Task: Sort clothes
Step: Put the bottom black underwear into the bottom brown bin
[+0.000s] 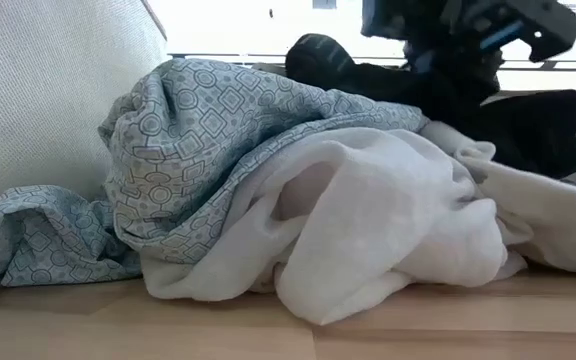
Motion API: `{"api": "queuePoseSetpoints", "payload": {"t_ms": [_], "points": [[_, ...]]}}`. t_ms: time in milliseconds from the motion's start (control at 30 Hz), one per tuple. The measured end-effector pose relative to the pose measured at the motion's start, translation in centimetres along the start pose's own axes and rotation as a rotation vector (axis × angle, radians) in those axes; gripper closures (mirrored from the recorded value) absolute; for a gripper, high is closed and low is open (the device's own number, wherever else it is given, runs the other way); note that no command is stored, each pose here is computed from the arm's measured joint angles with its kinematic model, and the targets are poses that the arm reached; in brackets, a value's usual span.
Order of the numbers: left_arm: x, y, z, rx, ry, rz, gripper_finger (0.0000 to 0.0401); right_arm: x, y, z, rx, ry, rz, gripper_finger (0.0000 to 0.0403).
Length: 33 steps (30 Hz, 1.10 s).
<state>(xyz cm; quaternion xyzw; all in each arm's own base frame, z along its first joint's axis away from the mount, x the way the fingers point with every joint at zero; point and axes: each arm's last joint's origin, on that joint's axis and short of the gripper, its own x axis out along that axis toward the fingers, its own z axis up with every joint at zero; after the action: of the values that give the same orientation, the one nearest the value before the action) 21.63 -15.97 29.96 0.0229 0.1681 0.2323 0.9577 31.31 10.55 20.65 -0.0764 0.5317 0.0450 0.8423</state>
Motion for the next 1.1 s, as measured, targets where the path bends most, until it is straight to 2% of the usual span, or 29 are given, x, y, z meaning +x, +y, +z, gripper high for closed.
{"api": "queuePoseSetpoints", "payload": {"t_ms": [67, 133, 233, 433, 500, 567, 733, 833, 933, 1033, 1100], "points": [[0.1, -0.2, -0.2, 0.023, 0.004, 0.002, 0.0327, -0.3, 0.0, 0.5, 0.011, 0.0, 0.0, 0.0388], [0.3, -0.4, -0.3, 0.048, 0.005, 0.003, 0.0327, -1.5, 0.1, 1.3, 0.017, -0.036, -0.014, 0.0384], [0.6, -1.1, -0.2, 0.095, 0.004, -0.037, 0.0327, -5.2, 0.2, 3.1, -0.008, -0.154, -0.109, 0.0394], [1.6, -2.8, 1.6, 0.214, -0.09, -0.234, 0.0327, -14.1, 1.1, 4.9, -0.047, -0.503, -0.416, 0.0398], [1.7, -3.3, 2.5, 0.256, -0.159, -0.328, 0.0327, -16.2, 1.4, 4.3, -0.016, -0.578, -0.443, 0.0399], [1.9, -3.7, 3.4, 0.264, -0.242, -0.391, 0.0327, -17.4, 1.9, 3.1, 0.038, -0.629, -0.411, 0.0398], [2.8, -4.1, 4.6, 0.348, -0.388, -0.458, 0.0327, -15.7, 3.9, -0.9, 0.043, -0.721, -0.341, 0.04], [4.4, -4.3, 4.5, 0.409, -0.422, -0.43, 0.0323, -14.4, 4.0, -2.1, 0.105, -0.877, -0.291, 0.04], [6.3, -4.4, 4.2, 0.44, -0.426, -0.382, 0.0303, -13.2, 3.8, -2.3, 0.069, -1.023, -0.222, 0.0401], [8.3, -4.3, 4.0, 0.36, -0.433, -0.345, 0.0269, -13.0, 3.4, -2.3, 0.03, -1.143, -0.19, 0.0401], [9.6, -4.0, 4.1, 0.282, -0.449, -0.345, 0.0242, -12.8, 3.0, -2.3, 0.036, -1.167, -0.196, 0.0402]]}}
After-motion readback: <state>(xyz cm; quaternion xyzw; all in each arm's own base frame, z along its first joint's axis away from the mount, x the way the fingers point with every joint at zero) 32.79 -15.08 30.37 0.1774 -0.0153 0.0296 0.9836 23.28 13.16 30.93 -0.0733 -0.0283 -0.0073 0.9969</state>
